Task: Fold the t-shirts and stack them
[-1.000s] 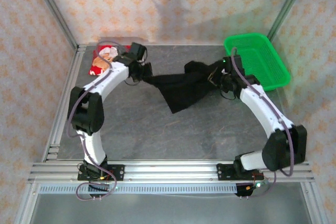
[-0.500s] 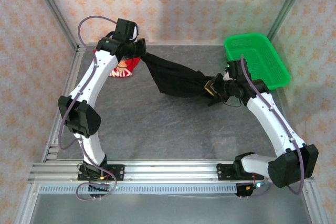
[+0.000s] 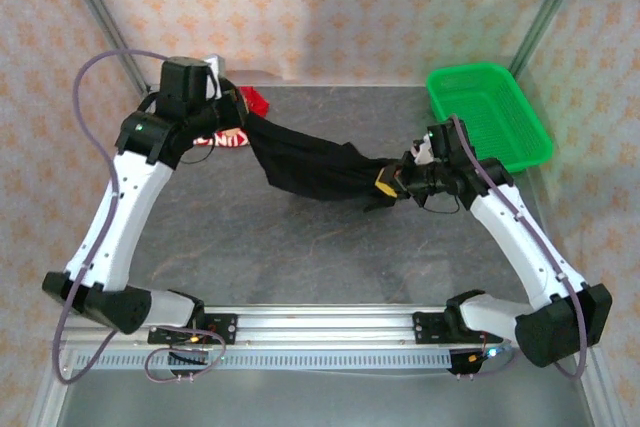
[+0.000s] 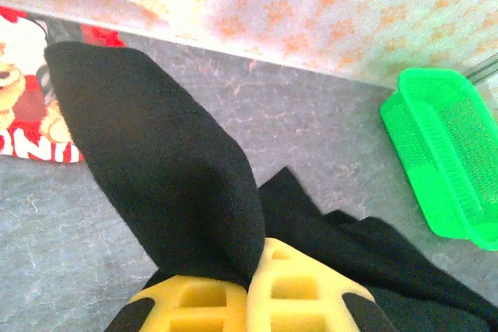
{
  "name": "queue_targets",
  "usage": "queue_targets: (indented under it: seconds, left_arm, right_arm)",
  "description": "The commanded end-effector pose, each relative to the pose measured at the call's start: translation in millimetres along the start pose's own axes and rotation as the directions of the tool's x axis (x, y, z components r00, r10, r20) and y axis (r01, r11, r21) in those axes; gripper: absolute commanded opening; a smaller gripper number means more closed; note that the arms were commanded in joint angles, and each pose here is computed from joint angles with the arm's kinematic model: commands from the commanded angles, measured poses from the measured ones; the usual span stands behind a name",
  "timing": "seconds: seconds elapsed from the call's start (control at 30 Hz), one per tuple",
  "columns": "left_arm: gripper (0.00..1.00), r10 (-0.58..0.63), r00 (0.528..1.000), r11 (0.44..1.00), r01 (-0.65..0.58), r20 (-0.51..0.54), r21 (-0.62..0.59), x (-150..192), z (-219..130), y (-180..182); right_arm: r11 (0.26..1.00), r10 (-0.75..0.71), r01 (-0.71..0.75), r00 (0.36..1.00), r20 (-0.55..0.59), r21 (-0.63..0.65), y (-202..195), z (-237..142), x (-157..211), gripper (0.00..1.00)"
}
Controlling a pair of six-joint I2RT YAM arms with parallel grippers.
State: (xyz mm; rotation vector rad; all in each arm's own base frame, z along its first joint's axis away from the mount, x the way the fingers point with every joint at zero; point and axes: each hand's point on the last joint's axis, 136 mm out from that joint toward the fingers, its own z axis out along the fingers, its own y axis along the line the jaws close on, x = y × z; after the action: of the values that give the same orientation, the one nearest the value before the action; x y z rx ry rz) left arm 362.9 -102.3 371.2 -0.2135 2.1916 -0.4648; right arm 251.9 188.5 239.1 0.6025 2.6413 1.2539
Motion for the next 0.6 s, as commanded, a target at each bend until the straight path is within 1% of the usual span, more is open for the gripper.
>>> queue_targets:
  seconds: [0.0,0.07,0.13,0.3,0.47,0.57]
  left_arm:
    - [0.00,-0.024,1.000,0.997,0.024,0.004,-0.072,2,20,18]
    - [0.00,-0.022,0.999,0.996,0.018,-0.036,-0.091,12,42,24]
    - [0.00,-0.013,0.997,0.989,0.001,-0.080,-0.149,21,65,37]
    - [0.00,-0.002,0.985,0.974,-0.037,-0.173,-0.223,46,143,63]
    - [0.00,-0.028,0.987,0.972,-0.010,-0.161,-0.236,42,192,70]
    - [0.00,-0.030,0.986,0.972,-0.009,-0.166,-0.234,34,209,71]
  right_arm:
    - [0.999,0.038,-0.039,0.998,-0.050,-0.019,-3,9,5,0.00]
    - [0.999,0.052,-0.051,0.996,-0.070,0.020,-13,22,1,0.00]
    - [0.996,0.058,-0.051,0.995,-0.082,0.078,-25,33,-5,0.00]
    - [0.981,0.071,-0.051,0.992,-0.104,0.185,-44,64,-27,0.00]
    - [0.974,0.041,-0.026,0.997,-0.064,0.227,-47,89,-60,0.00]
    - [0.966,0.022,-0.010,0.999,-0.043,0.259,-48,99,-76,0.00]
